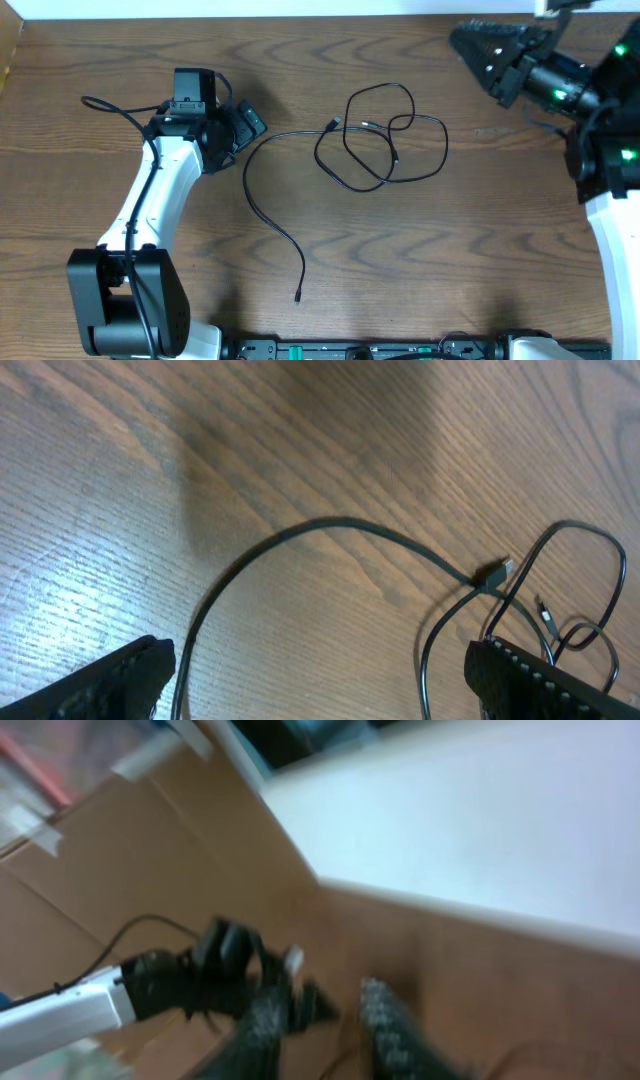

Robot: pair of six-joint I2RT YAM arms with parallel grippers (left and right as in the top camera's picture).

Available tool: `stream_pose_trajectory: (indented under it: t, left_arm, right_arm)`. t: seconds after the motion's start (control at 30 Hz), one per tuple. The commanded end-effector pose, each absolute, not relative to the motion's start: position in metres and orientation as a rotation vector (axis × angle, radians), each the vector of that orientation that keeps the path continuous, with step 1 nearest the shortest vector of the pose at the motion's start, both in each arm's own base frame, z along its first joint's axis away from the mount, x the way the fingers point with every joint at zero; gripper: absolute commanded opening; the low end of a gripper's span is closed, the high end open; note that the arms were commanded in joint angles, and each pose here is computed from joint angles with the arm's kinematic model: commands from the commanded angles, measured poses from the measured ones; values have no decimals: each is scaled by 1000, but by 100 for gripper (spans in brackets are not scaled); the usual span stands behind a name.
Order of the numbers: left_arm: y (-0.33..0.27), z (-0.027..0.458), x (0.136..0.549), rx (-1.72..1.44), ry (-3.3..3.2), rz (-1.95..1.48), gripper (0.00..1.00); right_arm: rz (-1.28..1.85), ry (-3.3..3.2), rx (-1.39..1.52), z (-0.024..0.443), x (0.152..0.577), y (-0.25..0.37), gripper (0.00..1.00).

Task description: Untangle cables

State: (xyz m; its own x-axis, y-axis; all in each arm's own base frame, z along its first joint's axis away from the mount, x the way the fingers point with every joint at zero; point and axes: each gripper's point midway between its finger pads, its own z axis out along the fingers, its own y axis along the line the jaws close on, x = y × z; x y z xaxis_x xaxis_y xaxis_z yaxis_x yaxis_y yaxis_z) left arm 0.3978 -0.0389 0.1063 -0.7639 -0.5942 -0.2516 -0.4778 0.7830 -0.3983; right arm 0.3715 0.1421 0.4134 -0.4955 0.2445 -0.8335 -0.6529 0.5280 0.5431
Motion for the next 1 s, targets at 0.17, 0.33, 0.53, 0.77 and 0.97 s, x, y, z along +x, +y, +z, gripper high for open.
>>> stream_pose_trajectory:
  t: [0.17,0.33,0.53,0.77,0.97]
  left_arm:
    - [-36,99,394,-824,2626,-419,98]
    - [-36,99,394,-824,2626,-419,98]
    - [-36,99,394,-824,2626,-419,98]
    - [-36,99,394,-824,2626,-419,98]
    - [-36,99,394,-824,2626,-419,98]
  right_arm:
    - [1085,2039,-409,323,381,149,64]
    - [1008,2239,-303,268,395,150,82]
    - [1000,2318,-437,223,399,178,74]
    - [1043,2444,-512,161,400,204,63]
    - [1079,2528,-619,108,392,224,64]
